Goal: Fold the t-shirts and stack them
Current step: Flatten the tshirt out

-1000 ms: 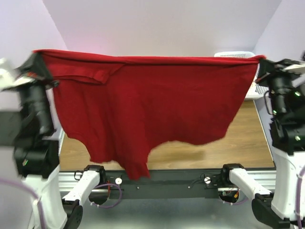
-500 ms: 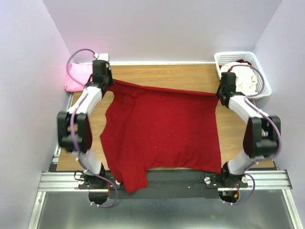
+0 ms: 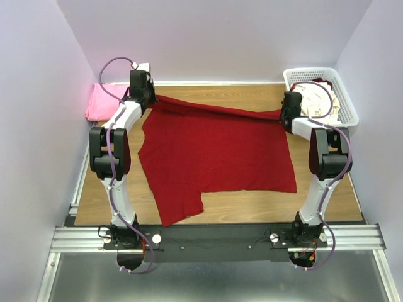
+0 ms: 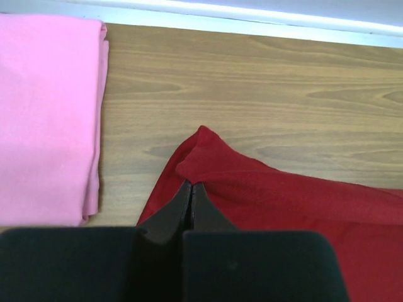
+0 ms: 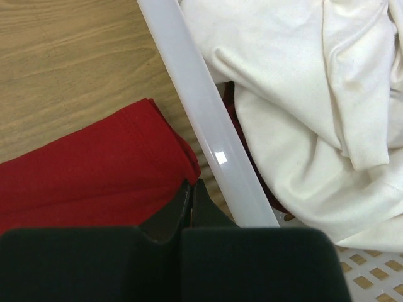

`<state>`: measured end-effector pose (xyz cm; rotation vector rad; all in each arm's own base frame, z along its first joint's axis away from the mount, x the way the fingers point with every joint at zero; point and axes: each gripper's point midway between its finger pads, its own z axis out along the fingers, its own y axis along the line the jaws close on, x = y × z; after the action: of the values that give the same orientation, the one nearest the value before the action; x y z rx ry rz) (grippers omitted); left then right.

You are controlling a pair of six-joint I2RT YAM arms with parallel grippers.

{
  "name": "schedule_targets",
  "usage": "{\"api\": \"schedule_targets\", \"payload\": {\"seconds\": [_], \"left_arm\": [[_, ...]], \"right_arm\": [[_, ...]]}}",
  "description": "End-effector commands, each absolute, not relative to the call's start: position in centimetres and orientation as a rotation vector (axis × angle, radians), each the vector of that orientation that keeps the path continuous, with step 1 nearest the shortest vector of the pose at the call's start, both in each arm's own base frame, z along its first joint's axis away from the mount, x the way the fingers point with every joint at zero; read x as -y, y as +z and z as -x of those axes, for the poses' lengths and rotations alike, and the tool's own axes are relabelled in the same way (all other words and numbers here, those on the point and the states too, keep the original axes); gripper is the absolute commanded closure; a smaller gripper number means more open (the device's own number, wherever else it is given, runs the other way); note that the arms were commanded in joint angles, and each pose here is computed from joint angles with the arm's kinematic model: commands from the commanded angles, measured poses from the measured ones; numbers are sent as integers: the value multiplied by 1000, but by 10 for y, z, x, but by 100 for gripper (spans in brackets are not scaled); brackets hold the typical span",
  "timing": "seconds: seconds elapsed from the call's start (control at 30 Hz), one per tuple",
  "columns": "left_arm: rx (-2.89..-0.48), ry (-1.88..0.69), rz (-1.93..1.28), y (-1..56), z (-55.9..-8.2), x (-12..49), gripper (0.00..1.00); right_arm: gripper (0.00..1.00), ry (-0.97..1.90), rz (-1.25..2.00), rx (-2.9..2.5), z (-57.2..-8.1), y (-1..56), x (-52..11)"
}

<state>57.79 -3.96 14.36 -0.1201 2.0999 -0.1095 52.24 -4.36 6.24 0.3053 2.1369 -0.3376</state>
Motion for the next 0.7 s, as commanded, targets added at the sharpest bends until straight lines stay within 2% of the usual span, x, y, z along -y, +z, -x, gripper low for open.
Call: {"api": "schedule_targets", "payload": {"seconds": [0.0, 0.47, 0.67], "left_arm": [[-2094, -110, 135, 145, -584, 31, 100], [-2216, -143, 158, 160, -557, 23, 100], [-2306, -174, 164, 144, -536, 25, 100]], "right_arm": [[99, -403, -318, -2069, -535, 81, 67], [99, -436, -327, -2029, -525, 108, 73], [99, -434, -333, -2062, -516, 100, 72]]}}
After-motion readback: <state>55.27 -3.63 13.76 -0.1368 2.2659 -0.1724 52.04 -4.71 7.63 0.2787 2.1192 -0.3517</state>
